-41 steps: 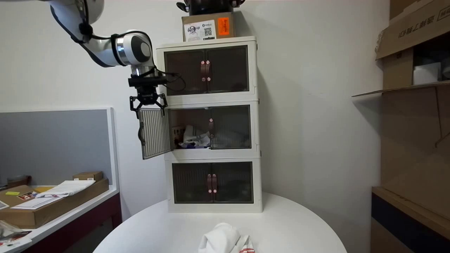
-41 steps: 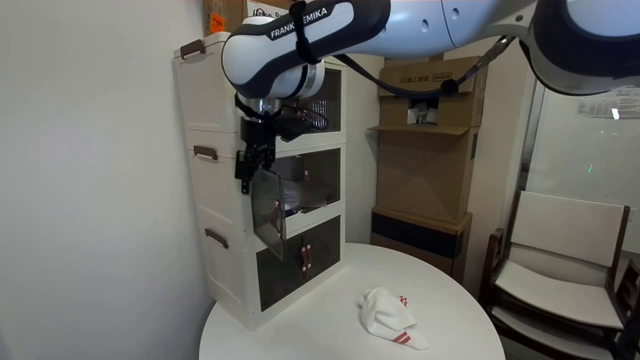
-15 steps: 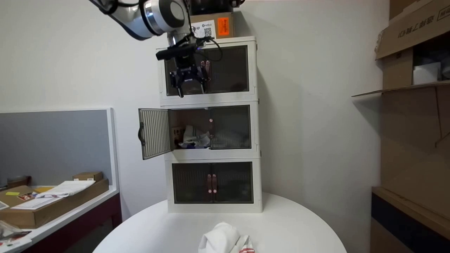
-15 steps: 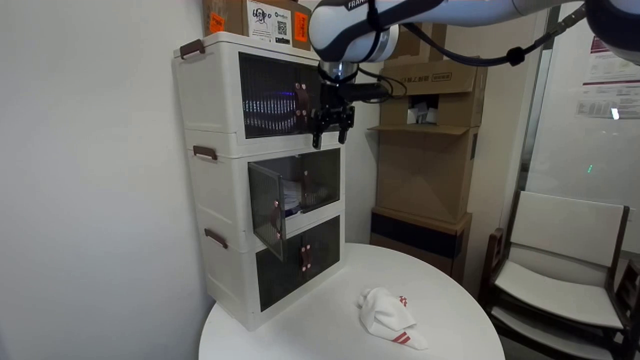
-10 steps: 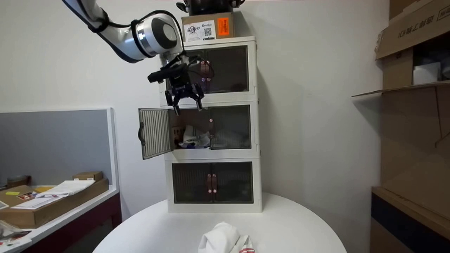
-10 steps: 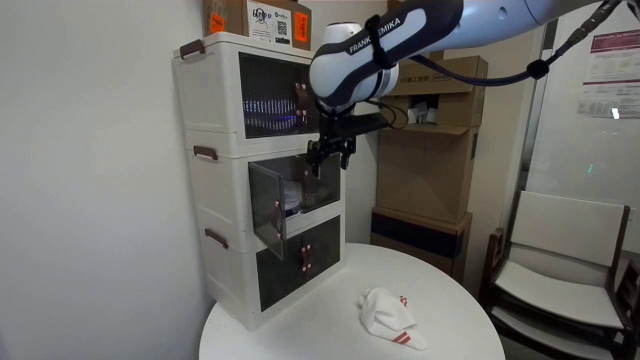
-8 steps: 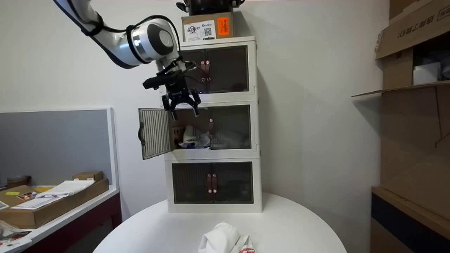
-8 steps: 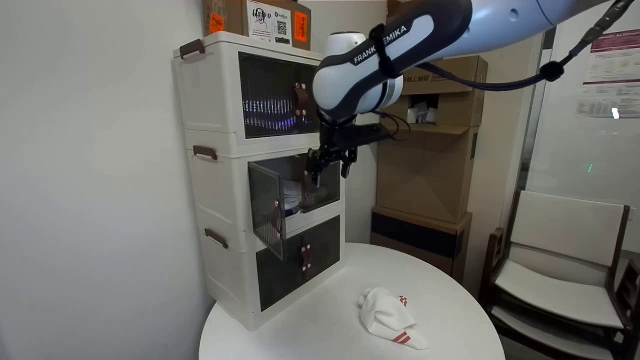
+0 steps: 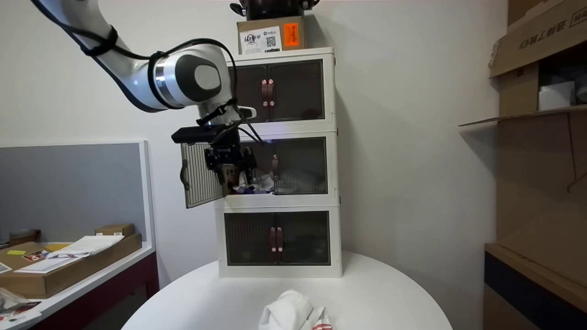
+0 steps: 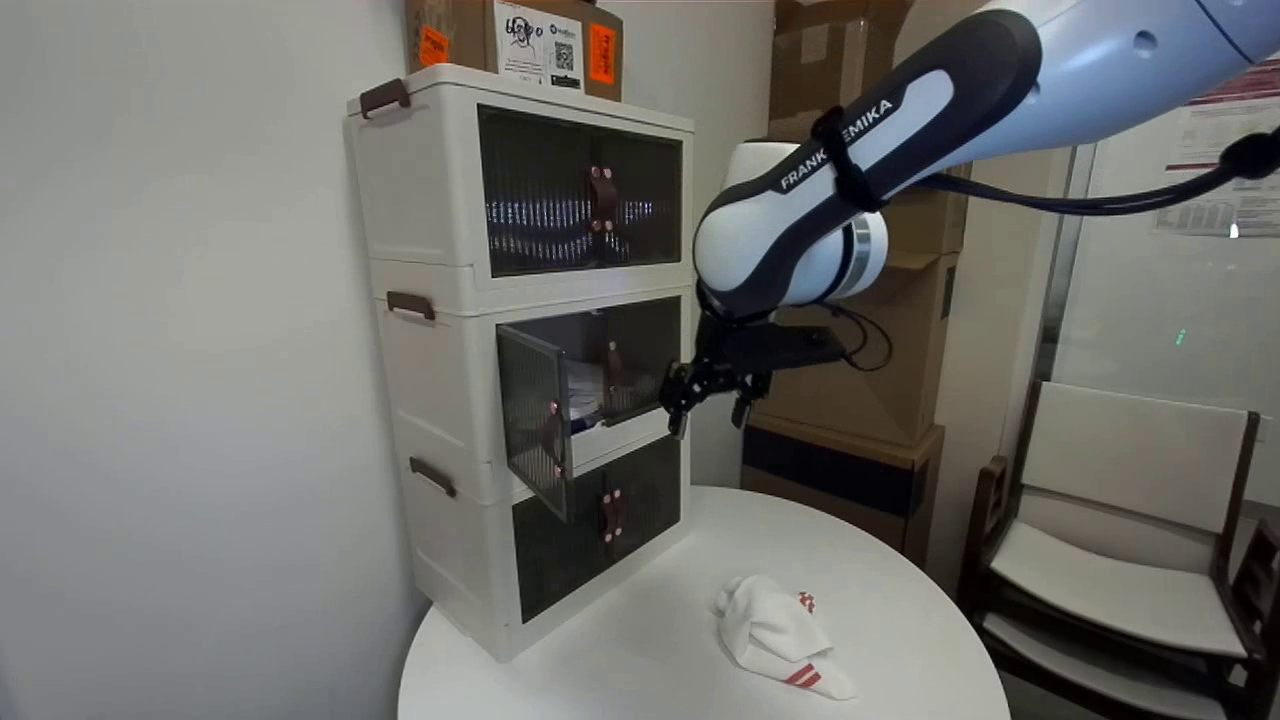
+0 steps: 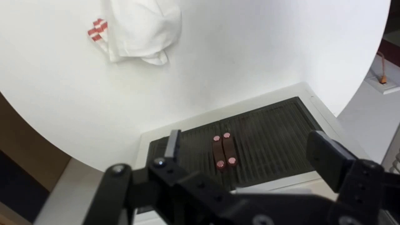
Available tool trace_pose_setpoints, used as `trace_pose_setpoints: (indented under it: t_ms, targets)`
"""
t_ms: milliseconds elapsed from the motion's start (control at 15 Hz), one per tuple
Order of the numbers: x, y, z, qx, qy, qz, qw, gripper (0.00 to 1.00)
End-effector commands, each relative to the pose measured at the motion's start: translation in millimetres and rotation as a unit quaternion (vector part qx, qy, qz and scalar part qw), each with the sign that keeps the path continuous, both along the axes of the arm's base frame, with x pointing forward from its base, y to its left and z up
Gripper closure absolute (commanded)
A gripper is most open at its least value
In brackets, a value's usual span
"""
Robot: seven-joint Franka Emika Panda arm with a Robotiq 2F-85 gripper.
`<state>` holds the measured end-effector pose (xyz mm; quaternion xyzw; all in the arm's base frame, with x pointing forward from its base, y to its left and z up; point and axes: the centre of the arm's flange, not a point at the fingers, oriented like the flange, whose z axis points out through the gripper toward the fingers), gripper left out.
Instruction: Open the drawer
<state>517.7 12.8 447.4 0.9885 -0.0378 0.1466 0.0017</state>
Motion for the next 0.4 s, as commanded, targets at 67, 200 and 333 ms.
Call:
trace_pose_setpoints:
  t_ms: [67, 200, 333]
  targets:
    - [-11.0, -13.4, -10.3, 0.000, 0.011, -0.012, 0.9999, 0.00]
    - [-10.4, -12.9, -10.0, 0.000, 0.010, -0.011, 0.9999, 0.00]
    - [-10.1, -10.1, -9.4, 0.000, 0.010, -0.009, 0.9999, 0.00]
